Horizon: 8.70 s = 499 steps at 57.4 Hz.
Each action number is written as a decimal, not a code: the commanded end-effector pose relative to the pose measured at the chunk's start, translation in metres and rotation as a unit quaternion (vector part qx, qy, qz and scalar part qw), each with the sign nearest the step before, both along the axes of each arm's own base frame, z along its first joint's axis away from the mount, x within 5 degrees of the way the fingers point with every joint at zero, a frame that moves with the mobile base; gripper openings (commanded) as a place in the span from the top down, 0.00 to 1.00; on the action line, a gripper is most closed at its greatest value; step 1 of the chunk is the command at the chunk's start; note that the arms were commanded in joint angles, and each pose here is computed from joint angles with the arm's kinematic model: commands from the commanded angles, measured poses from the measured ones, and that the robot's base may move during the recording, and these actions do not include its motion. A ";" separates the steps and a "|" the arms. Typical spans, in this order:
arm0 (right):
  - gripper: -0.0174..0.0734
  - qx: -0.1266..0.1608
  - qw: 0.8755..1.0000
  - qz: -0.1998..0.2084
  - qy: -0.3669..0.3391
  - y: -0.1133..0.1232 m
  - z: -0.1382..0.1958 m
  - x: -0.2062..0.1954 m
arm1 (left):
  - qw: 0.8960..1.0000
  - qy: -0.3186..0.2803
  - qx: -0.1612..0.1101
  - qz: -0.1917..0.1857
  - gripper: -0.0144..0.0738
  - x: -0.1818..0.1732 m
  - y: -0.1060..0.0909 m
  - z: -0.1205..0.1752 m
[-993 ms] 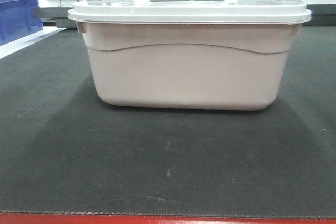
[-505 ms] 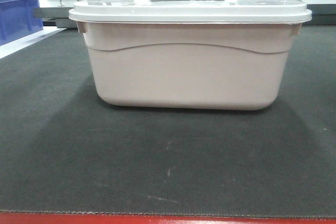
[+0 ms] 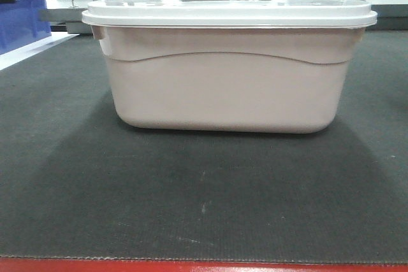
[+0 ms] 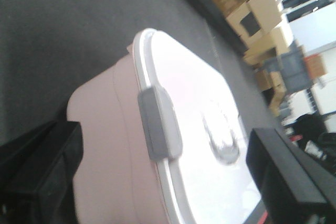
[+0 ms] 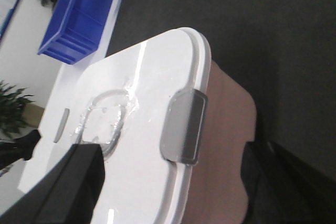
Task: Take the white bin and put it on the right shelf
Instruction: 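Close both grippers on the grey lid handles of the pink bin, then lift the pink bin off the table with both grippers, then hold the bin with both grippers while driving away from the table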
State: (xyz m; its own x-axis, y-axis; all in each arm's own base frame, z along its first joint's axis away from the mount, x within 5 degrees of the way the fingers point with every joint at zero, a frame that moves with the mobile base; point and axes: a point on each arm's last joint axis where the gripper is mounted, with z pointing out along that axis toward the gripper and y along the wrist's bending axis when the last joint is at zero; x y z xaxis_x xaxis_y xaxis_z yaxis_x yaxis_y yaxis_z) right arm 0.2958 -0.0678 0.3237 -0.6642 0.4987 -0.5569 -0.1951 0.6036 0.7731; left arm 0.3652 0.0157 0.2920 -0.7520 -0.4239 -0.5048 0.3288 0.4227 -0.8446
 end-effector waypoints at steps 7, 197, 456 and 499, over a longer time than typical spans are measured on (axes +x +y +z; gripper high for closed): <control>0.12 0.103 0.989 0.058 -0.088 0.008 0.006 0.022 | 0.992 -0.036 -0.103 -0.068 0.23 0.008 -0.026 0.008; 0.73 0.102 0.911 0.152 -0.369 0.107 0.157 -0.119 | 0.922 -0.317 -0.119 -0.186 0.97 -0.129 -0.107 0.192; 0.73 0.087 0.932 0.021 -0.352 0.092 0.158 -0.100 | 0.923 -0.317 -0.117 -0.185 0.97 -0.129 -0.107 0.191; 0.73 0.087 0.932 0.021 -0.352 0.092 0.158 -0.100 | 0.923 -0.317 -0.117 -0.185 0.97 -0.129 -0.107 0.191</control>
State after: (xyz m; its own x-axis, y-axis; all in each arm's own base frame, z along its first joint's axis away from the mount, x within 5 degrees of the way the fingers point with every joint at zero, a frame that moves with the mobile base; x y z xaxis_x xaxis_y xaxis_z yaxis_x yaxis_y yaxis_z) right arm 0.2137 0.0120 0.4598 -0.2011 0.5884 -0.7832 -0.5867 0.5679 0.5773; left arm 0.2771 -0.0785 0.4547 -0.4793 -0.4203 -0.7705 0.7519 0.2562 -0.6074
